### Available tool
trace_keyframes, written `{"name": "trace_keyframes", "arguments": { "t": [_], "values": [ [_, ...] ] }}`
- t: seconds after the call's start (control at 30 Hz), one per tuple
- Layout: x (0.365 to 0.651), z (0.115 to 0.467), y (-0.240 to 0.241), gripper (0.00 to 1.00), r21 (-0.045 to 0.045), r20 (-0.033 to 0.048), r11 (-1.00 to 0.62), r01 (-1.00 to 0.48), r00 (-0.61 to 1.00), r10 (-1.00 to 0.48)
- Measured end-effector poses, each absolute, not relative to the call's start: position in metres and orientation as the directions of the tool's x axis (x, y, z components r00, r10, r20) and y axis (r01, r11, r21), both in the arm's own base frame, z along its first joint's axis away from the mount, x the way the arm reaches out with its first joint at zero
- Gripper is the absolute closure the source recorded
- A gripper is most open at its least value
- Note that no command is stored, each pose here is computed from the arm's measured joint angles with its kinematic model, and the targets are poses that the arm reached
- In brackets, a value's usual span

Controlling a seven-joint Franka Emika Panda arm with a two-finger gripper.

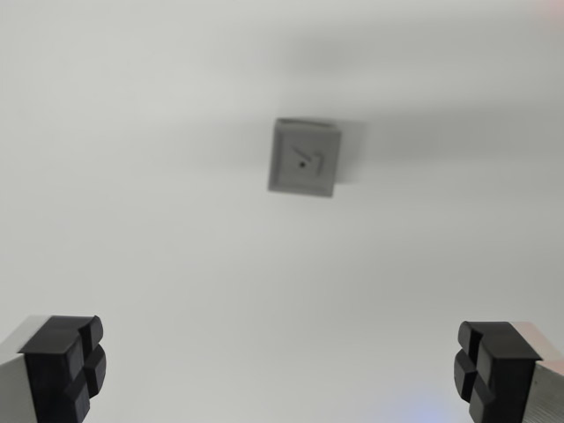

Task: Destack cube

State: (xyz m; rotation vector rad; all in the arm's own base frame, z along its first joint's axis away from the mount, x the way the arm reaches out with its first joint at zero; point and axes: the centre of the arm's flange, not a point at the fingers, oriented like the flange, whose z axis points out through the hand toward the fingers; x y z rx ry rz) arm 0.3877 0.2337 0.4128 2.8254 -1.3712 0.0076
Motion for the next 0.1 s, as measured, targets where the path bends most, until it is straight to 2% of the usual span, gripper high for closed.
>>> {"name": "trace_keyframes", "arguments": {
  "t": [0.1],
  "values": [
    [0.3877,0.4128,0.2337,0.00,-0.0012,0.0048,-0.619,-0.786,0.619,-0.786]
  ]
}}
